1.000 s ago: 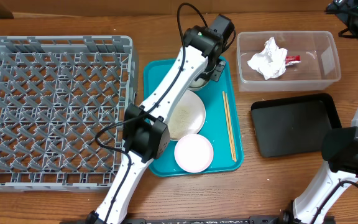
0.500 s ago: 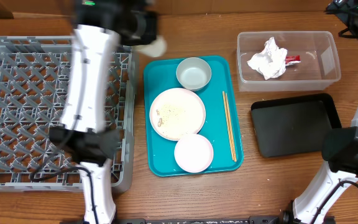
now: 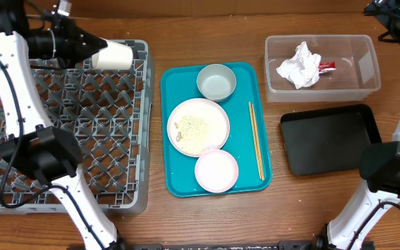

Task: Sort waste into correct bins and load items into the dishwasher
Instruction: 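Lift the white cup and carry it left over the dish rack, then lower the white cup into the dish rack with the left gripper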

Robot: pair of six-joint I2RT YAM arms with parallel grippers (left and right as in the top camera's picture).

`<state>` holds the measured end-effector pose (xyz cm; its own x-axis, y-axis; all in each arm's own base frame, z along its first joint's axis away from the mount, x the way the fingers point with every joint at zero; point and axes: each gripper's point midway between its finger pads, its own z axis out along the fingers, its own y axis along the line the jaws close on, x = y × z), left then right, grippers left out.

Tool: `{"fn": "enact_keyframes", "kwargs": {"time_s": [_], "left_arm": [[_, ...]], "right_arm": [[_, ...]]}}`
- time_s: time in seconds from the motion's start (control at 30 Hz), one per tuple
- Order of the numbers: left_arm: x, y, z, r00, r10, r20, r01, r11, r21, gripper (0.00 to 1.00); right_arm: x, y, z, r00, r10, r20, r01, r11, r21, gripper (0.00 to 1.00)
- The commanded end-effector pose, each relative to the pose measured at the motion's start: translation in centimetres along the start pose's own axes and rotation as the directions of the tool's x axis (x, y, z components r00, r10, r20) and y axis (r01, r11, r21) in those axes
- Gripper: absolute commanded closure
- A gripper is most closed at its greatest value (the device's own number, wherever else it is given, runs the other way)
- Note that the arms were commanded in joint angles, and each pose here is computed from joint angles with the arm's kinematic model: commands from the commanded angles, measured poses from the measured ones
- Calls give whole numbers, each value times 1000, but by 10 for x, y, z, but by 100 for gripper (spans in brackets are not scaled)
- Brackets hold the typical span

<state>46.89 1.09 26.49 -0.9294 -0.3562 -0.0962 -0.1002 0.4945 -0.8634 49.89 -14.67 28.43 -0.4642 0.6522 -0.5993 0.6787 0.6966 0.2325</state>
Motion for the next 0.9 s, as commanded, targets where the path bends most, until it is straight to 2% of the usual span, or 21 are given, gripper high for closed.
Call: {"fn": "enact_keyframes", "kwargs": {"time_s": [0.0,0.13,0.57,0.77,0.87], "left_arm": [[4,3,11,998,-46,-52,53,986,156,96],[11,34,17,982,-161,-95,174,973,152,96],[15,88,-5,959,-276,-68,283,947,152,96],[26,119,8,937,-338,-93,348,926,148,96],[28,133,15,940,-331,-88,341,929,147,96]], "right_arm": [[-4,3,-7,1000,2,16,-2,1000,-13,0],[-4,3,-7,1000,3,17,-2,1000,-13,0],[-4,3,-7,1000,3,17,-2,1000,-13,0],[-4,3,-7,1000,2,16,-2,1000,-13,0],[-4,3,-7,1000,3,17,-2,1000,-13,0]]}}
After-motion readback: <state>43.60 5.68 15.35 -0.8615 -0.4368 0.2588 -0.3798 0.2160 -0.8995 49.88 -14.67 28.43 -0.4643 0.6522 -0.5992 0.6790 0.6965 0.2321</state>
